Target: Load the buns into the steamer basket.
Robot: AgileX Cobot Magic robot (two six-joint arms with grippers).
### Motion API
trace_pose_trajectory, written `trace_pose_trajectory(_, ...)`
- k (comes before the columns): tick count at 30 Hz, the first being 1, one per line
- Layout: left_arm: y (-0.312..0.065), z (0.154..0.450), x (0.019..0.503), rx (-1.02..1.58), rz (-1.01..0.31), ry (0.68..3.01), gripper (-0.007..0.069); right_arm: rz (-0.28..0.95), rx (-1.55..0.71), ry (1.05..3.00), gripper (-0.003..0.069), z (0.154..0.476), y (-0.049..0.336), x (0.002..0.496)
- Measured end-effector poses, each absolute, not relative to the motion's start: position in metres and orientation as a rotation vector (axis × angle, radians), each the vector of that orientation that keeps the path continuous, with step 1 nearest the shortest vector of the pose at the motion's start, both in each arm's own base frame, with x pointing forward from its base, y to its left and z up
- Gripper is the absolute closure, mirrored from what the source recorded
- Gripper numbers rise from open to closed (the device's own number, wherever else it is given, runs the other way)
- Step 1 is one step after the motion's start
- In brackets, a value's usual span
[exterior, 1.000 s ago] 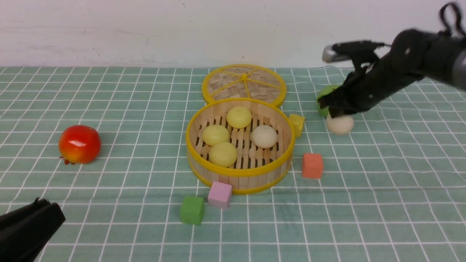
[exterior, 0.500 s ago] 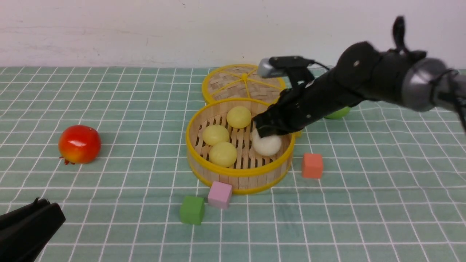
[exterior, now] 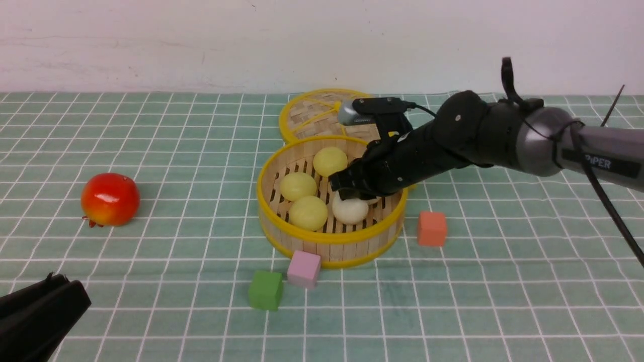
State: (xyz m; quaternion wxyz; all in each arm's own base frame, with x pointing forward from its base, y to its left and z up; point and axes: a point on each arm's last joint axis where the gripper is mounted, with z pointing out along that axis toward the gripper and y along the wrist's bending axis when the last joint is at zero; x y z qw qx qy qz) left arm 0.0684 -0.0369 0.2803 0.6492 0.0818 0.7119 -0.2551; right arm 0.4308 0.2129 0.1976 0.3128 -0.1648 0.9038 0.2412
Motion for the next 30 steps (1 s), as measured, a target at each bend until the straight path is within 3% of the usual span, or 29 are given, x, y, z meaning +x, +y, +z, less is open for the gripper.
trace_pose_trajectory(6, -0.037, 0.280, 0.068, 0.186, -0.580, 1.618, 0.0482, 0.651, -0.430, 2.399, 0.0535, 0.194, 0.214, 0.430)
trace_pose_trajectory(10, -0.037, 0.280, 0.068, 0.186, -0.580, 1.618, 0.0477, 0.656, -0.438, 2.405, 0.0351, 0.196, 0.213, 0.430)
trace_pose_trajectory(11, -0.037, 0.280, 0.068, 0.186, -0.580, 1.618, 0.0477, 0.656, -0.441, 2.405, 0.0343, 0.197, 0.213, 0.429)
trace_pose_trajectory(12, -0.037, 0.280, 0.068, 0.186, -0.580, 1.618, 0.0475, 0.651, -0.457, 2.405, 0.0274, 0.202, 0.210, 0.428)
trace_pose_trajectory(16, -0.037, 0.280, 0.068, 0.186, -0.580, 1.618, 0.0470, 0.640, -0.520, 2.369, 0.0201, 0.240, 0.199, 0.418)
trace_pose_trajectory(21, -0.037, 0.280, 0.068, 0.186, -0.580, 1.618, 0.0470, 0.625, -0.548, 2.420, 0.0235, 0.296, 0.175, 0.389)
trace_pose_trajectory(24, -0.037, 0.280, 0.068, 0.186, -0.580, 1.618, 0.0470, 0.498, -0.534, 2.545, 0.0358, 0.342, 0.147, 0.345)
trace_pose_trajectory(25, -0.037, 0.280, 0.068, 0.186, -0.580, 1.618, 0.0470, 0.485, -0.542, 2.555, 0.0366, 0.341, 0.146, 0.345)
trace_pose_trajectory(30, -0.037, 0.280, 0.068, 0.186, -0.580, 1.618, 0.0470, 0.292, -0.388, 2.661, 0.0551, 0.365, 0.109, 0.275)
